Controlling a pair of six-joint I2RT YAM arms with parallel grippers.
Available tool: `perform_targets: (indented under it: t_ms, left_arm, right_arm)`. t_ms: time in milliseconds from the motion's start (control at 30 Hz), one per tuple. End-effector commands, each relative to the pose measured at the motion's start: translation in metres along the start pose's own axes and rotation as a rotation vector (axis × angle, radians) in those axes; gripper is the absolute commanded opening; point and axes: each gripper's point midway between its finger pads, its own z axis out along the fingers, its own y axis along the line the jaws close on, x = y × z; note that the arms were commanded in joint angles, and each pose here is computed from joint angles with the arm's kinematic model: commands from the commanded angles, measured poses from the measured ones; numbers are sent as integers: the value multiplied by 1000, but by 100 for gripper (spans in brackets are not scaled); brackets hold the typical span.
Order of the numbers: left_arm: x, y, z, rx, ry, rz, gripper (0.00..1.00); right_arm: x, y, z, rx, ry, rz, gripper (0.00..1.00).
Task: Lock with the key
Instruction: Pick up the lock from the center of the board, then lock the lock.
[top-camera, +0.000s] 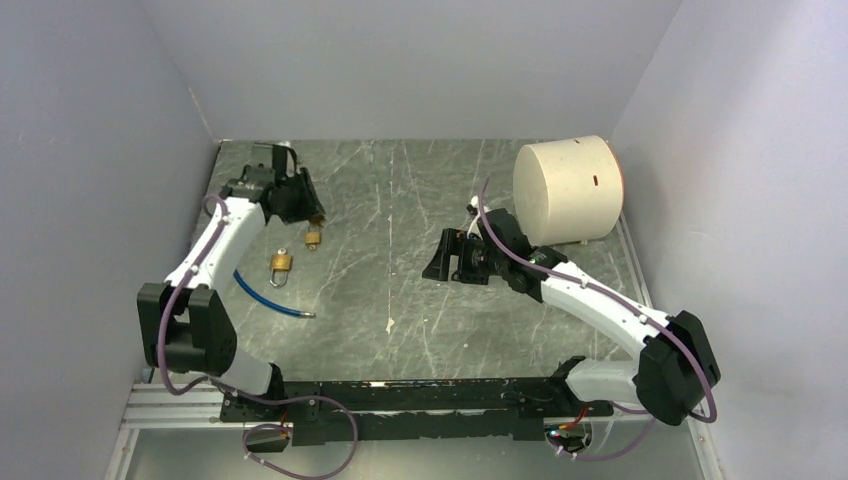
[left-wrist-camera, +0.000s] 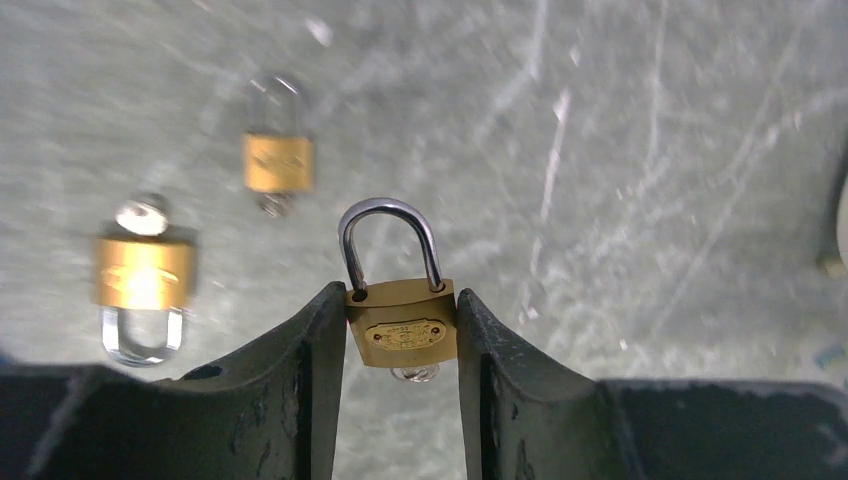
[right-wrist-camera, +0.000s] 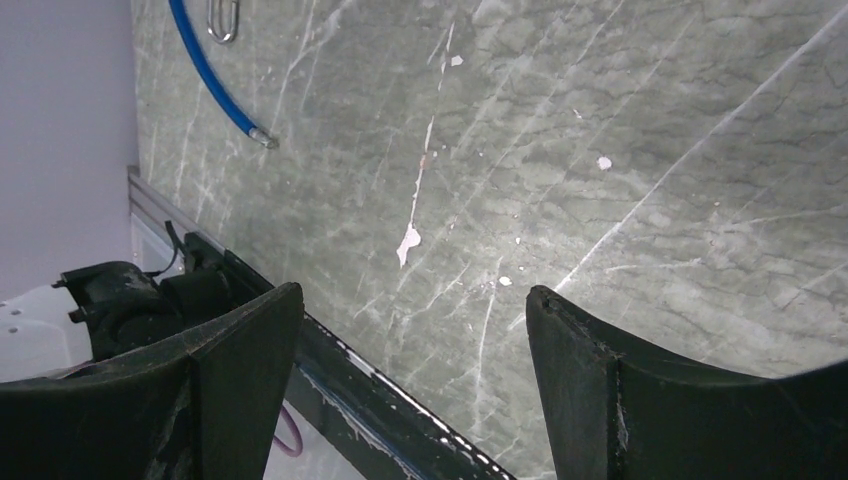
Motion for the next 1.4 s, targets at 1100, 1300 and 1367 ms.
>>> perform_targets:
  t_ms: [1100, 1300, 1367]
  left_arm:
    - [166, -145, -72, 487, 156, -318, 3]
    - [166, -152, -80, 504, 143, -310, 3]
    - [166, -154, -82, 510, 148, -308, 3]
  right_arm:
    - [2, 94, 6, -422, -270, -2, 58]
    - [3, 103, 11, -429, -288, -26, 54]
    - [4, 103, 13, -421, -286, -27, 51]
